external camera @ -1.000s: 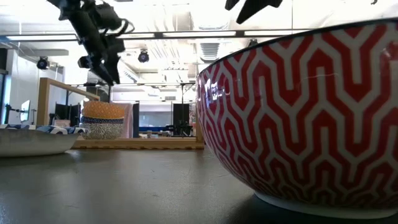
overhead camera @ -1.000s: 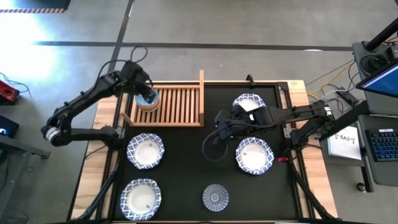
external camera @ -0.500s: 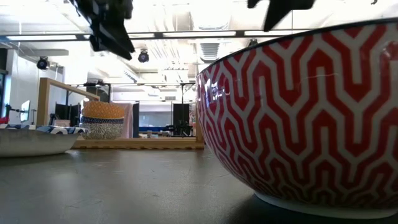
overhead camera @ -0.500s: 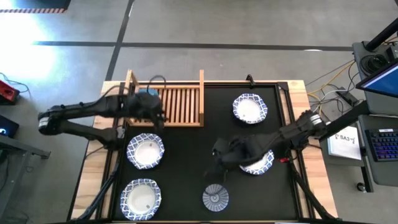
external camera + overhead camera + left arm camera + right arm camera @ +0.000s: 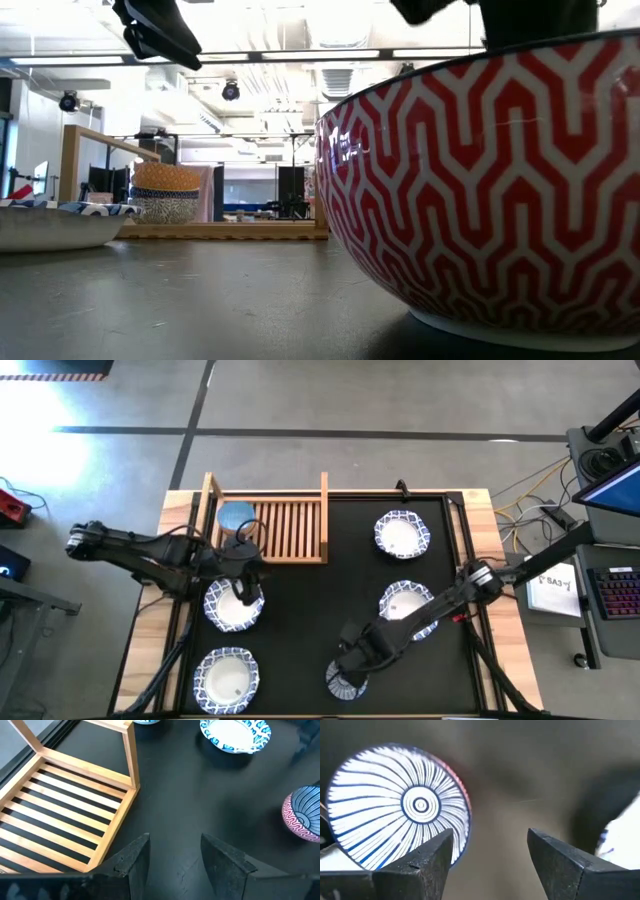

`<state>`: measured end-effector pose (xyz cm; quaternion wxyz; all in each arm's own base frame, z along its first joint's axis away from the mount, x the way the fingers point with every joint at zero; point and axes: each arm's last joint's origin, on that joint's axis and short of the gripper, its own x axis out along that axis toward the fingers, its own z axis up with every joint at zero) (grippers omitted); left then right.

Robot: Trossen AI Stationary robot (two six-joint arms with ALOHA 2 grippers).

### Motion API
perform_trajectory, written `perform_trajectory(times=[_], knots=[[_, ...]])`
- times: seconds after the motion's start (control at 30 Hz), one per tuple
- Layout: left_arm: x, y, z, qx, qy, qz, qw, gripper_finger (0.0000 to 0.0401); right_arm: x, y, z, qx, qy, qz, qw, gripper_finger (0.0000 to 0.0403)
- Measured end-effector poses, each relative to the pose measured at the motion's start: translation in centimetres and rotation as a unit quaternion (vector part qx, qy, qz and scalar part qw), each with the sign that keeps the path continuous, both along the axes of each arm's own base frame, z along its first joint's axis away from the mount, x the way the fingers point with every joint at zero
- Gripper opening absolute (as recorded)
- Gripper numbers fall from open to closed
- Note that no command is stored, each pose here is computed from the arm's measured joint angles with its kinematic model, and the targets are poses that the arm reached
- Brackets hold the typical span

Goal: Place and stack bowls onto a shelf
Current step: Stack the patterned blue bowl on top of the patterned light blue bowl on the shelf

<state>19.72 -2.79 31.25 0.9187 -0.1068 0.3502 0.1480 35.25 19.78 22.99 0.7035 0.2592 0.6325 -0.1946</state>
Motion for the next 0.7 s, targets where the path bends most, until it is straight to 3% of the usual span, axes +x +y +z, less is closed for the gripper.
perform_trajectory(times=[0.17, 0.7], knots=[[0.0, -0.1, 0.0, -0.003, -0.002, 0.001, 1.000, 0.0157, 0.7, 0.8, -1.5, 0.022, 0.006, 0.018, 1.000, 0.0242], [0.2, -0.2, 0.0, -0.003, -0.007, 0.000, 1.000, 0.0157, 2.0, 1.5, -4.7, 0.010, 0.004, 0.066, 0.998, 0.0217]])
